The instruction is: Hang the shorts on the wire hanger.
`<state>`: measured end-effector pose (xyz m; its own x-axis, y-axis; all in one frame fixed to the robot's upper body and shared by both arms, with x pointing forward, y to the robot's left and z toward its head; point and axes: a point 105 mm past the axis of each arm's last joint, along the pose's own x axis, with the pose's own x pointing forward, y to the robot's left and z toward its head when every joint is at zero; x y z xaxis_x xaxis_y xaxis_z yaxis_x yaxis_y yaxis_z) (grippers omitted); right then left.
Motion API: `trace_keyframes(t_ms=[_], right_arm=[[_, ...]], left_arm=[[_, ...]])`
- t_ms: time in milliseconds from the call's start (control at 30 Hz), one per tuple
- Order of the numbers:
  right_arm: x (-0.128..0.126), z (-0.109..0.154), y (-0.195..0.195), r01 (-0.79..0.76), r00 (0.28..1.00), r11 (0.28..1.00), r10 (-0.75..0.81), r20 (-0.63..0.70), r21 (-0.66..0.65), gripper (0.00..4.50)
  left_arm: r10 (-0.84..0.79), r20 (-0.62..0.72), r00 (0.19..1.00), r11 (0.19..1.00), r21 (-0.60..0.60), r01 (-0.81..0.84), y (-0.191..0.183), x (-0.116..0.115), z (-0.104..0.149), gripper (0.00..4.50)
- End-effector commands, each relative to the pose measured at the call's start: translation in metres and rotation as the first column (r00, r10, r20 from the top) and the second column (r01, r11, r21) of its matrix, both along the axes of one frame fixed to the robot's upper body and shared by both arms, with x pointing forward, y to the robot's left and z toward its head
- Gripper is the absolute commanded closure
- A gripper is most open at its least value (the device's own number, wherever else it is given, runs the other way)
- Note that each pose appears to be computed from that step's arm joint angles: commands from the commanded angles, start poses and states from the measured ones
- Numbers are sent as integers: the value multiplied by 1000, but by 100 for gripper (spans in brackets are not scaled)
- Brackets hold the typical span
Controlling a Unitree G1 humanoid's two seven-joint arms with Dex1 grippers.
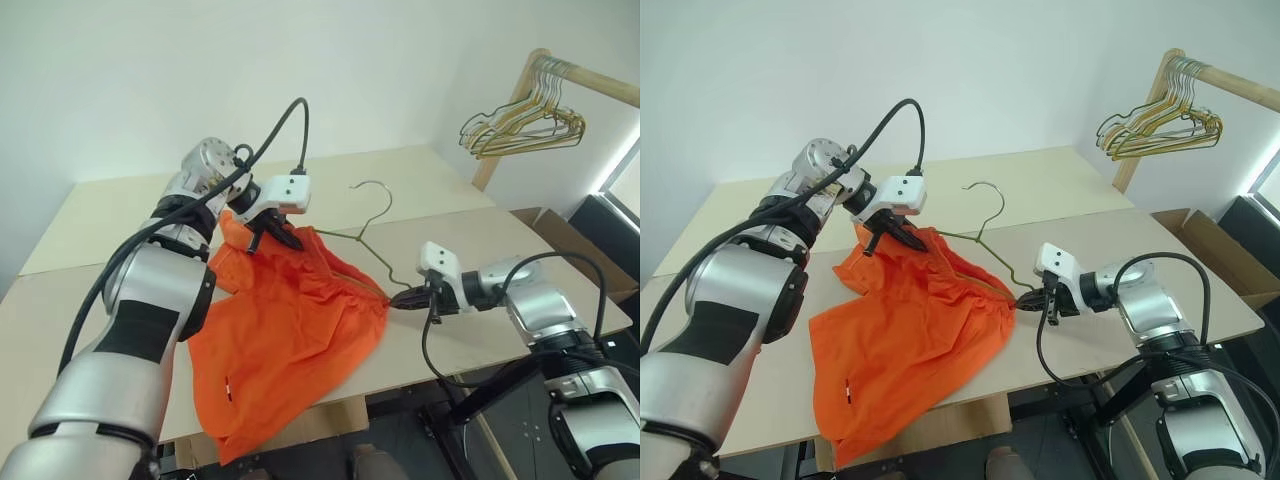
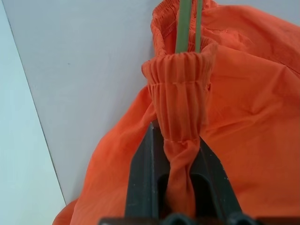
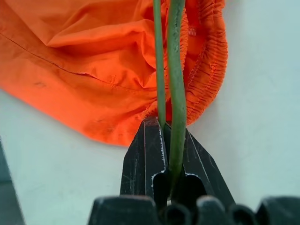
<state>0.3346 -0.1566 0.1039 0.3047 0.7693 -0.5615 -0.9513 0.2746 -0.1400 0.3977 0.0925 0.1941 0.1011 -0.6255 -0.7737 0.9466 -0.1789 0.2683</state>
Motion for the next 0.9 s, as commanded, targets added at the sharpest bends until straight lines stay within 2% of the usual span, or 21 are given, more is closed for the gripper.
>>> trace_keyframes(t_ms=[33,133,300,467,633,767,900], right_arm=[[3,13,6,-28,993,999,26,113,16,450],[-2,10,0,-40,995,999,41,96,-3,371],[-3,15,-15,21,996,999,-24,86,38,199],[2,19,-42,207,975,972,-214,58,111,32],[-14,-2,-63,396,916,894,-369,-160,209,32],[-21,-16,-43,482,868,810,-392,-305,334,32],[-19,-23,-17,494,862,768,-369,-347,408,32]], left_arm=[[4,46,999,1000,-21,-3,2,3,16,447],[-7,52,999,1000,-8,7,6,2,19,450],[18,101,995,1000,-13,-17,11,6,24,450],[51,126,991,997,-58,-44,15,9,30,450],[45,109,993,995,-89,-35,19,6,34,450],[44,106,993,996,-87,-35,22,5,34,450],[44,108,993,996,-86,-35,22,5,34,450]])
